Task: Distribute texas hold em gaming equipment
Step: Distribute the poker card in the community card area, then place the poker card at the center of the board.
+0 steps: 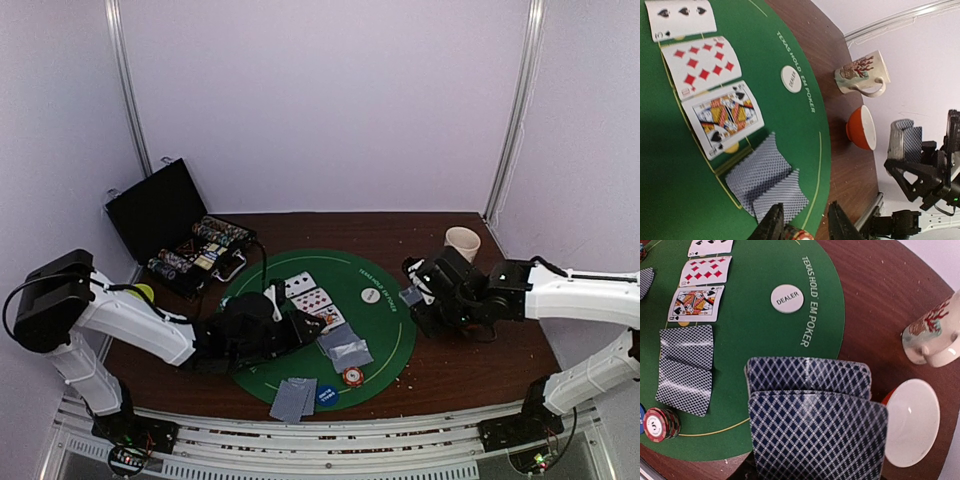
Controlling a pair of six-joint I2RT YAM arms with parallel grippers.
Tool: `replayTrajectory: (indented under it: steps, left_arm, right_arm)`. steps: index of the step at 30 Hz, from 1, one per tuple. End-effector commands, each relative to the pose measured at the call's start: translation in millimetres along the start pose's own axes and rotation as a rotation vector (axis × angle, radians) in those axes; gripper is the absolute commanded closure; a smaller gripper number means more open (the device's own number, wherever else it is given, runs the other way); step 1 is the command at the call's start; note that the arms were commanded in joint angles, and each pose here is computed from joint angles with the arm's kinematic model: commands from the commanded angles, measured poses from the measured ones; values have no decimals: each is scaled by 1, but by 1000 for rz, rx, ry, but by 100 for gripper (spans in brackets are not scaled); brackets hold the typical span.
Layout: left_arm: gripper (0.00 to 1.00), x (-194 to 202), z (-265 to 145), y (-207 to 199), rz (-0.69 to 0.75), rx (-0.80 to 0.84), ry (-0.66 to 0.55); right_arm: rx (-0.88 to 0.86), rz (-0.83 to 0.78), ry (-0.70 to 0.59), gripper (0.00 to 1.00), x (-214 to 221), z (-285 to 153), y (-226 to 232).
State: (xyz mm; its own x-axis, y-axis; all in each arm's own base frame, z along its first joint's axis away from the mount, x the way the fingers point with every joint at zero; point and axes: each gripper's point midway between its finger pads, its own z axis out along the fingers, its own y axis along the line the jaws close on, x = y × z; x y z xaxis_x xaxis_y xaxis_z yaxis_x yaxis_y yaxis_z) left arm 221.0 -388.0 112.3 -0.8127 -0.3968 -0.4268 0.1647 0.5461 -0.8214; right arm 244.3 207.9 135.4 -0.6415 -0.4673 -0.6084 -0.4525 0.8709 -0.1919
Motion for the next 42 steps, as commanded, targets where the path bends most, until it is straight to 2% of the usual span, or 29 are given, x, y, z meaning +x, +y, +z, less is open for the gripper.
replayTrajectory:
  steps: [1,5,9,15,20,23,24,27,28,32,36,40,42]
  left_arm:
    - [66,-28,0,0,162,0,-48]
    - [64,-63,-13,3,308,-70,-106]
    - [63,-113,-36,12,498,-233,-173]
    - [61,-173,-80,32,591,-356,-228]
    - [59,-198,-115,46,619,-413,-282]
    - [58,-206,-126,54,608,-420,-307]
    - [58,-207,-127,56,608,-422,-307]
    - [55,-214,-129,63,616,-442,-302]
    - [55,-217,-129,65,617,-448,-301]
    - [54,-231,-135,70,623,-471,-318]
    - [54,-254,-148,77,585,-489,-378]
    - [54,-286,-162,78,581,-539,-456]
    - [48,-308,-175,80,583,-599,-526]
  right_arm:
    - [-12,114,129,53,33,10,8]
    - [19,194,219,52,69,24,7]
    - [37,264,227,52,87,33,5]
    - [35,303,283,51,112,52,11]
    - [69,282,352,49,127,63,12]
    - [77,286,368,37,128,63,11]
    - [79,291,369,31,129,63,11]
    - [79,307,367,1,126,59,10]
    - [81,306,367,0,124,57,9]
    - [76,281,352,0,99,44,9]
    - [32,221,284,0,44,21,14]
    - [11,187,64,0,-39,-7,-2]
    - [11,202,-92,0,-81,-20,-26]
